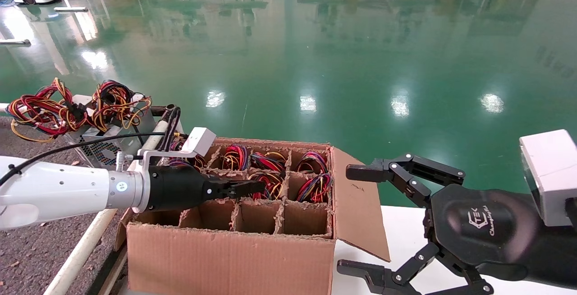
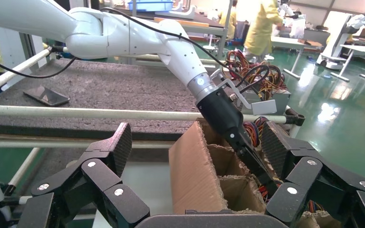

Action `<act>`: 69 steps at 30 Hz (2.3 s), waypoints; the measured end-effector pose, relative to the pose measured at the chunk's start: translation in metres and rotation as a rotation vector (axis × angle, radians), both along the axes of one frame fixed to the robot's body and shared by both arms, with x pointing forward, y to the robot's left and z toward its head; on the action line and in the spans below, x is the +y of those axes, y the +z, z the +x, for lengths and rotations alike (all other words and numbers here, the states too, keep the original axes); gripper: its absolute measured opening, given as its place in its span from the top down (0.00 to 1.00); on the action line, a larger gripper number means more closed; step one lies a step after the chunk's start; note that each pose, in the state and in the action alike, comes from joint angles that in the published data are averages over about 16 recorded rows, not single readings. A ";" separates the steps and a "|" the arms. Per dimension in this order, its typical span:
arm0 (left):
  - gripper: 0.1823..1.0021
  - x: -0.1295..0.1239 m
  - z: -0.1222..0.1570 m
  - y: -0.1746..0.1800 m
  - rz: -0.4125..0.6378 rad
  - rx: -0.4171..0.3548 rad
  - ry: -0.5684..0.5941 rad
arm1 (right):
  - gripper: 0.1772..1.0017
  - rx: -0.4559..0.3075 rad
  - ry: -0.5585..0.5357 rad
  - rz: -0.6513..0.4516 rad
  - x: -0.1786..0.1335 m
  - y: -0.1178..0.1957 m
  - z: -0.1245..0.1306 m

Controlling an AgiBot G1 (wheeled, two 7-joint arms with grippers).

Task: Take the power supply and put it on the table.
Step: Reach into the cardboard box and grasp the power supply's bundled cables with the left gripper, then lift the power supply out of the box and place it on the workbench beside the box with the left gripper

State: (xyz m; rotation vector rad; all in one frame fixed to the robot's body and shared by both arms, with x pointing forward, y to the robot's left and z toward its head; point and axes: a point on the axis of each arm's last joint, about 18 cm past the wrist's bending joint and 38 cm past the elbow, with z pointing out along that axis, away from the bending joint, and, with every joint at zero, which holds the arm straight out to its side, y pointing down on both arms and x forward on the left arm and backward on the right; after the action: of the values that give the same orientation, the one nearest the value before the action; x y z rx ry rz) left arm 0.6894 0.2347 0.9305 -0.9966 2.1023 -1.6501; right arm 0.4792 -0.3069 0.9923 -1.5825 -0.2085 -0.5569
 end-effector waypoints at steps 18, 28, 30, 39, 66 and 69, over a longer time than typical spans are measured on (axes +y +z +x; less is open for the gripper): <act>0.98 0.004 0.001 0.042 -0.070 -0.051 0.011 | 0.00 0.000 0.000 0.000 0.000 0.000 0.000; 0.98 0.007 -0.009 0.088 -0.146 -0.096 -0.008 | 0.00 0.000 0.000 0.000 0.000 0.000 0.000; 0.98 0.009 -0.011 0.099 -0.165 -0.109 -0.010 | 0.00 0.000 0.000 0.000 0.000 0.000 0.000; 0.98 0.027 -0.028 0.153 -0.243 -0.175 -0.011 | 0.00 0.000 0.000 0.000 0.000 0.000 0.000; 0.98 0.123 -0.043 0.298 -0.330 -0.610 0.279 | 0.00 0.000 0.000 0.000 0.000 0.000 0.000; 0.98 0.140 -0.041 0.310 -0.320 -0.661 0.354 | 0.00 0.000 0.000 0.000 0.000 0.000 0.000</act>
State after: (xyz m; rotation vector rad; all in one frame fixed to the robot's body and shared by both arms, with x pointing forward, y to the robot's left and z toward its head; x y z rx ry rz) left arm 0.6484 0.3744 1.2406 -0.7079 1.1944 -1.8258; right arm 0.4792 -0.3069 0.9923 -1.5825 -0.2085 -0.5569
